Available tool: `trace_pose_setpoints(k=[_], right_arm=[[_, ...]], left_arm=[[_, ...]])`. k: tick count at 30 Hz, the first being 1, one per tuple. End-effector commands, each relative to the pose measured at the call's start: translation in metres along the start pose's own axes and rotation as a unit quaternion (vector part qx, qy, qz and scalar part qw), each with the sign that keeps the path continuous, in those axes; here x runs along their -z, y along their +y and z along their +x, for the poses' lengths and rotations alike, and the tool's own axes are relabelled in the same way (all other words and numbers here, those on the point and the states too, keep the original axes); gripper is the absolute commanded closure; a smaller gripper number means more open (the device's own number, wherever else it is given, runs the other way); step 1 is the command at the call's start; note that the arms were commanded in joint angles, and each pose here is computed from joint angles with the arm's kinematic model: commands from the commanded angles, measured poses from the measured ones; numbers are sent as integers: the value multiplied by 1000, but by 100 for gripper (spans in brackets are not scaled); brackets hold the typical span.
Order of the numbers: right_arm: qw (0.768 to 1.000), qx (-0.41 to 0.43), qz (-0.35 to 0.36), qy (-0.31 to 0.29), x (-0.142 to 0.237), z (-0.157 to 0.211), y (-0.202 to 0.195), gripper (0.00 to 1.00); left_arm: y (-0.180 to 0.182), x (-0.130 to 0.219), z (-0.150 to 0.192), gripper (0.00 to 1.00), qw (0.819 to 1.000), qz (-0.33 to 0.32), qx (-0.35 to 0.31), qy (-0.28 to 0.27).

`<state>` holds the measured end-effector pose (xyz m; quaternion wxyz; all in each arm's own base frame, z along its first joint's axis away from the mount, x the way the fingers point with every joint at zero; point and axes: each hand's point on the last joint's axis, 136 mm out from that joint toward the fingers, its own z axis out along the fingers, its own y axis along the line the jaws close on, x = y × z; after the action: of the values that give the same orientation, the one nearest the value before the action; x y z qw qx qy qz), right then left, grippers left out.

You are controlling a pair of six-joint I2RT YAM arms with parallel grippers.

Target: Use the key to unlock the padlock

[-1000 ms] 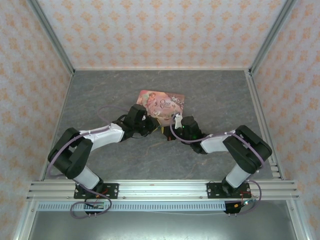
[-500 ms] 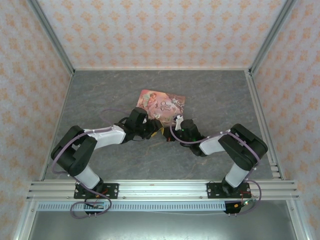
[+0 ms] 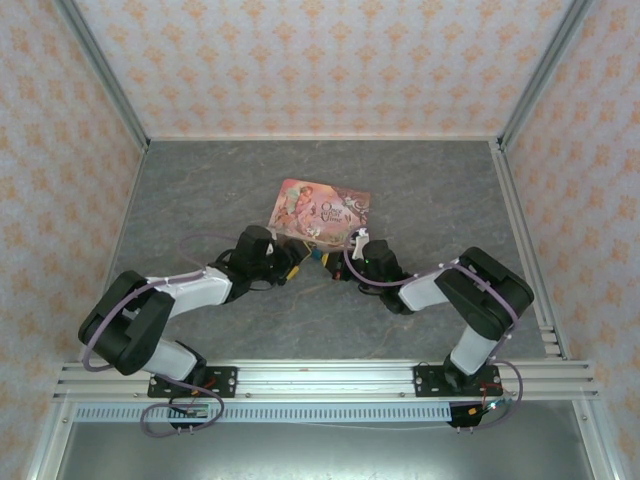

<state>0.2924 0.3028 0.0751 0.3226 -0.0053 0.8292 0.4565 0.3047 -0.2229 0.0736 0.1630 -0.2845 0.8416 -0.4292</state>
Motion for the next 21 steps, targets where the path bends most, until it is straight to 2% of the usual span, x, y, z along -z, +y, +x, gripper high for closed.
trace_pose_setpoints(k=[1, 8, 21], right_arm=[[999, -28, -28, -21, -2, -6, 14, 100], [998, -48, -22, -17, -7, 0, 18, 100], [996, -86, -28, -15, -13, 4, 23, 100]], left_arm=[[-21, 3, -10, 41, 998, 61, 17, -25], [-22, 1, -12, 48, 996, 75, 35, -29], [-12, -5, -10, 48, 997, 44, 51, -22]])
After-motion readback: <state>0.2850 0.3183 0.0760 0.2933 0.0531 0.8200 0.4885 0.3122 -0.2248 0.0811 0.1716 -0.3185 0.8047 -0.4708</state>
